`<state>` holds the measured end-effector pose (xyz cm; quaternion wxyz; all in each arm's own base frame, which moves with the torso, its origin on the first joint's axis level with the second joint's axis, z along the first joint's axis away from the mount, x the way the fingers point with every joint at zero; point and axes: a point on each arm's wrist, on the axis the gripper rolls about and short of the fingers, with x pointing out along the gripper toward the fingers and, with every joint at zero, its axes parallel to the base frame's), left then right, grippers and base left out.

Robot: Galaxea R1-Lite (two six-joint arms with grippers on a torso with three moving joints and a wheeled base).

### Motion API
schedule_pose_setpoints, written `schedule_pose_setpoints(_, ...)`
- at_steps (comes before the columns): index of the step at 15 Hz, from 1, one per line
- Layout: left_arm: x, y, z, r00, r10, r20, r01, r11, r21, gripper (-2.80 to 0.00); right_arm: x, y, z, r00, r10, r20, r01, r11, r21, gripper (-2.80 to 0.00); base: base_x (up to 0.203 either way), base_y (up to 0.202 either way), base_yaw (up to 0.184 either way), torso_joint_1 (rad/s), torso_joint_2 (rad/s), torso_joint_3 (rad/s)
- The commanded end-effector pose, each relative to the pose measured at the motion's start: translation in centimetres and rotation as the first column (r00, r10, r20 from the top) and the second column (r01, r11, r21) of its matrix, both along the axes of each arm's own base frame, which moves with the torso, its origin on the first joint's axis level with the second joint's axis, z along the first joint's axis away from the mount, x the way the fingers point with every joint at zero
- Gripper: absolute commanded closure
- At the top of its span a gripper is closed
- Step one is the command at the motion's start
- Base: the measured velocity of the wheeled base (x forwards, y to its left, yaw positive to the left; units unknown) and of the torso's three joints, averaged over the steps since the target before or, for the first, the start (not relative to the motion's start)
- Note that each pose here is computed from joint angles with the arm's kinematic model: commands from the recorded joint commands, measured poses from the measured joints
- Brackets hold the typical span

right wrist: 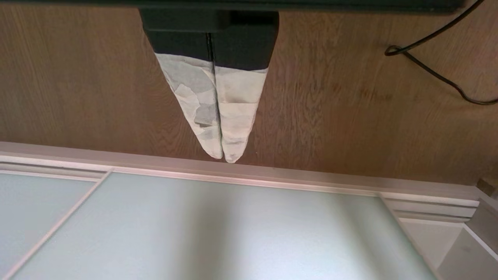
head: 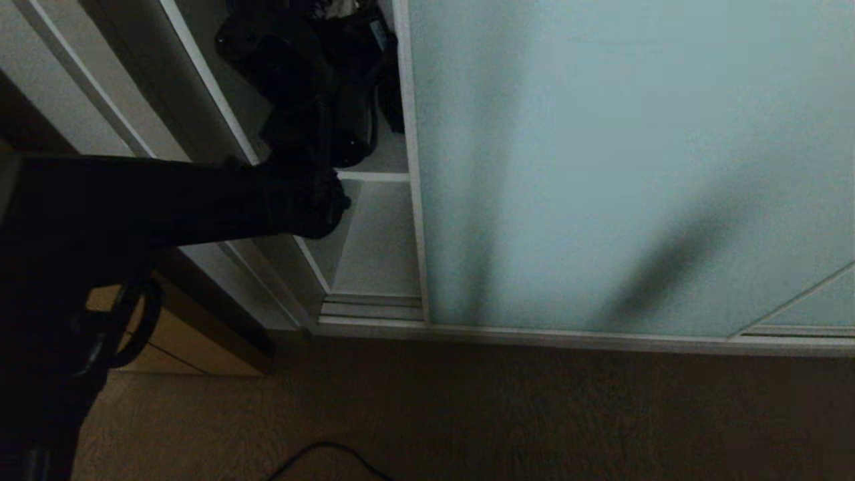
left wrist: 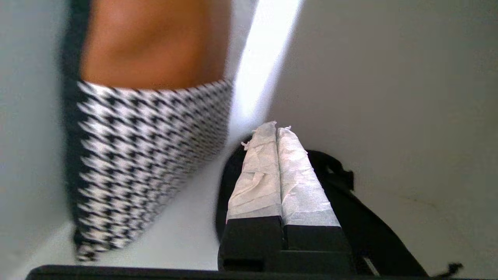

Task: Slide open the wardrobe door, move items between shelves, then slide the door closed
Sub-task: Open the door

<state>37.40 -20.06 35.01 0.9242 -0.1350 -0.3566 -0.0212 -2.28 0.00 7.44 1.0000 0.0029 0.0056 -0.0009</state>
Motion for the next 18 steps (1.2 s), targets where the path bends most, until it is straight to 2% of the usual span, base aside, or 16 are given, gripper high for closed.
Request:
schedule_pose_setpoints(1, 1.0, -1.4, -1.6, 1.0, -0.015, -0.024, 0.015, 1.0, 0.015, 0.0, 0.0, 0.0, 0.0, 1.0, 0.0, -0.001, 0.0, 1.0, 0.0, 0.0, 0.0, 0.0, 0.0, 0.0, 0.0, 0.0)
schedule_pose_setpoints(6, -0.8, -3.7, -1.2, 0.996, -0.085, -0.009, 0.086, 0.996, 0.008, 0.0, 0.0, 0.0, 0.0, 1.0, 0.0, 0.0, 0.0, 1.0, 0.0, 0.0, 0.0, 0.0, 0.0, 0.0, 0.0, 0.0)
schedule_pose_setpoints(13, -1.8, -8.2, -3.7, 0.984, -0.171, -0.057, 0.173, 0.984, 0.031, 0.0, 0.0, 0.0, 0.0, 1.0, 0.0, 0.001, 0.0, 1.0, 0.0, 0.0, 0.0, 0.0, 0.0, 0.0, 0.0, 0.0)
schedule_pose_setpoints(15, -2.2, -7.8, -2.9, 0.985, -0.169, -0.043, 0.17, 0.985, 0.018, 0.0, 0.0, 0.0, 0.0, 1.0, 0.0, 0.0, 0.0, 1.0, 0.0, 0.0, 0.0, 0.0, 0.0, 0.0, 0.0, 0.0)
schedule_pose_setpoints(16, -3.0, -7.1, -1.6, 0.987, -0.161, -0.025, 0.161, 0.987, 0.003, 0.0, 0.0, 0.0, 0.0, 1.0, 0.0, -0.001, 0.0, 1.0, 0.0, 0.0, 0.0, 0.0, 0.0, 0.0, 0.0, 0.0)
schedule_pose_setpoints(18, -4.6, -4.5, 1.4, 0.996, -0.089, -0.002, 0.088, 0.995, -0.044, 0.0, 0.0, 0.0, 0.0, 1.0, 0.0, 0.0, 0.0, 1.0, 0.0, 0.0, 0.0, 0.0, 0.0, 0.0, 0.0, 0.0)
